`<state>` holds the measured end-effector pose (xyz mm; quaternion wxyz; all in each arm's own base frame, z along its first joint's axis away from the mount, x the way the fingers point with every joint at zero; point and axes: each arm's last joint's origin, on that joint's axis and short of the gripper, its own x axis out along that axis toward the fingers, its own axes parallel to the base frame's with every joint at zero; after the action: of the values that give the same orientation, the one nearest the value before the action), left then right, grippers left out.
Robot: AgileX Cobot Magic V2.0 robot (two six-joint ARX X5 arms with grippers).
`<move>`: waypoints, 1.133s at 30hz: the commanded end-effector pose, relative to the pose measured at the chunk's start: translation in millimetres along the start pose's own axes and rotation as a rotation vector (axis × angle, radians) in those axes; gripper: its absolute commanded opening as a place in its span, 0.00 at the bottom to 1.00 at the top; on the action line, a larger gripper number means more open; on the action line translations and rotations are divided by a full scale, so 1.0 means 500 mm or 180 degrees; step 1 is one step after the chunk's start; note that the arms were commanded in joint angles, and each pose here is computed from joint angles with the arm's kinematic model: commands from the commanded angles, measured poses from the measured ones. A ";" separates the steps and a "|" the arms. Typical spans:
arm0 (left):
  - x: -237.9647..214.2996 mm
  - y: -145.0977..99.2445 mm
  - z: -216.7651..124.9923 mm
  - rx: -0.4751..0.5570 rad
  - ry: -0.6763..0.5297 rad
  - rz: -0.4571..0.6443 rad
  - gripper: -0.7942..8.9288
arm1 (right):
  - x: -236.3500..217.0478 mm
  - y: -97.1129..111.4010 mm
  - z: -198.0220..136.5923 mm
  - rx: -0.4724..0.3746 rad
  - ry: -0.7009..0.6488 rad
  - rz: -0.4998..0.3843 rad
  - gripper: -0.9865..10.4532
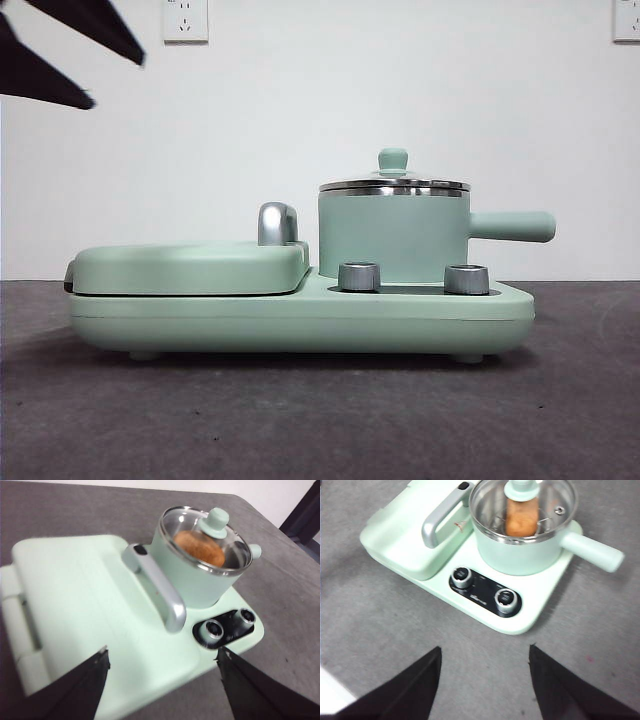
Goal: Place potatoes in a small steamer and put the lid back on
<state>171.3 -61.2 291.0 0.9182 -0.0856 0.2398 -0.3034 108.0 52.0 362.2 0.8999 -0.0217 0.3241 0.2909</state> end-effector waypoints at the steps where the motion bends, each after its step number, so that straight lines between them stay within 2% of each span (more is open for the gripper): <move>1: -0.013 -0.002 -0.011 -0.0073 0.0089 0.0028 0.43 | 0.013 0.000 0.011 -0.0018 -0.0007 0.0076 0.32; 13: -0.051 -0.013 -0.040 -0.0272 0.0388 0.0064 0.42 | 0.029 -0.004 0.018 -0.0003 0.0033 0.0098 0.32; 14: -0.051 -0.013 -0.040 -0.0271 0.0389 0.0059 0.35 | 0.029 -0.004 0.018 0.0010 0.0032 0.0100 0.28; 15: -0.052 -0.013 -0.041 -0.0272 0.0398 0.0046 0.08 | 0.029 -0.004 0.018 0.0025 0.0044 0.0099 0.12; 16: -0.052 -0.014 -0.040 -0.0277 0.0386 0.0040 0.12 | 0.029 -0.004 0.018 0.0008 0.0041 0.0098 0.09; 17: -0.052 -0.014 -0.039 -0.0260 0.0375 0.0036 0.08 | 0.029 -0.004 0.019 0.0008 0.0026 0.0097 0.11; 34: -0.057 -0.016 -0.039 -0.0285 0.0344 0.0034 0.09 | 0.026 -0.003 0.022 -0.0011 -0.0058 0.0096 0.10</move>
<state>136.6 -50.2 285.6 0.9004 -0.1074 0.3084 -0.2874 122.7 58.8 361.3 0.8973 -0.0176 0.3208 0.3027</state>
